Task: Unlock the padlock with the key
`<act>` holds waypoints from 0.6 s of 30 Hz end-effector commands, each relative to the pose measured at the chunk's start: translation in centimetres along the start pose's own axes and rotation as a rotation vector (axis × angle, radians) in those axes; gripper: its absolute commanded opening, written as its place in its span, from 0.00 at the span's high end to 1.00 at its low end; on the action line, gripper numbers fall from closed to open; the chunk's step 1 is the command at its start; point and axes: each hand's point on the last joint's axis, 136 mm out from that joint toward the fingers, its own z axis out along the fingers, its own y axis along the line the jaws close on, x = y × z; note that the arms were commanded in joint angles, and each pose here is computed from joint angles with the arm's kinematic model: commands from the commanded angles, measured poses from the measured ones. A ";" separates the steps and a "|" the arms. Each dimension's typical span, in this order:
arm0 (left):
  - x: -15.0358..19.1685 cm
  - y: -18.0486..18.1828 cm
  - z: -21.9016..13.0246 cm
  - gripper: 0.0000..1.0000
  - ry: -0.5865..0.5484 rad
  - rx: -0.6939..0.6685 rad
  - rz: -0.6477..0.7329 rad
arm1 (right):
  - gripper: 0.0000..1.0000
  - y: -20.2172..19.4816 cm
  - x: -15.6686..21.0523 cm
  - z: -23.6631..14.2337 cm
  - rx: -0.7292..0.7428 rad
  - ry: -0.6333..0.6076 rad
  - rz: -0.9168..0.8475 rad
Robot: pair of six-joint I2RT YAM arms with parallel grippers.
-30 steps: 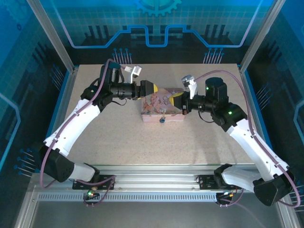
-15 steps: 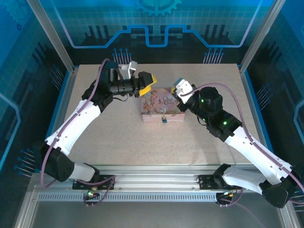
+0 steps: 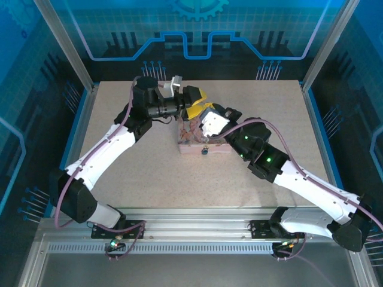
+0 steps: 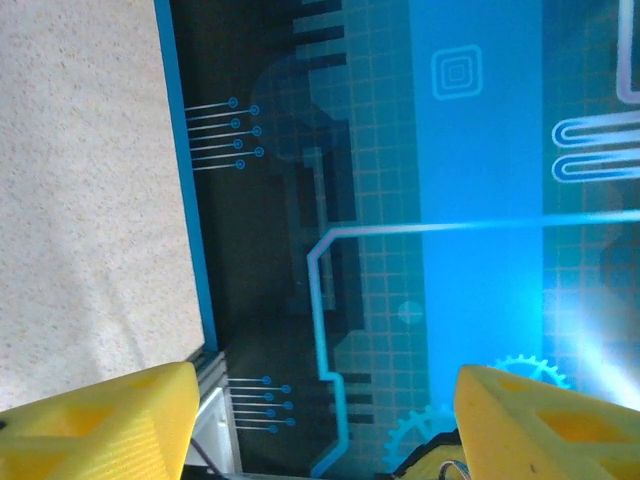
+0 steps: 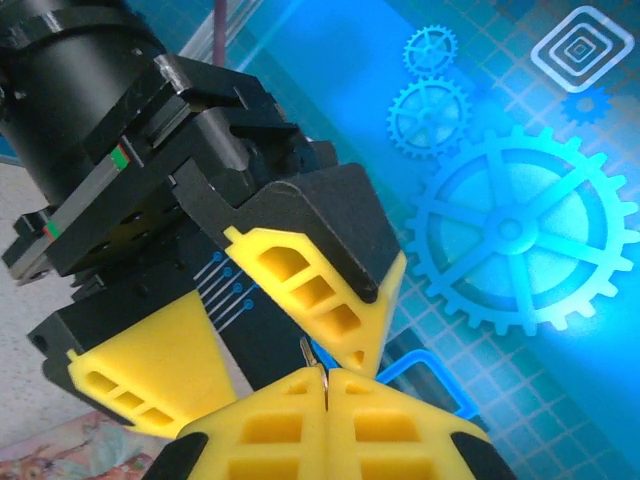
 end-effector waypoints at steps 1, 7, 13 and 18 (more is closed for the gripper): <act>-0.2 -2.6 -0.1 0.36 -0.003 0.074 -0.006 | 1.00 -1.3 -0.4 -0.2 0.080 -0.013 -0.037; 0.3 -3.3 0.3 0.44 0.025 0.103 -0.016 | 1.00 -0.8 -0.1 -0.1 0.067 0.000 -0.055; 0.6 -3.7 0.5 0.55 0.036 0.114 -0.013 | 1.00 -0.2 0.2 0.0 0.045 0.002 -0.059; 0.7 -3.9 0.6 0.66 0.041 0.119 -0.011 | 1.00 0.6 0.7 0.2 0.031 0.015 -0.078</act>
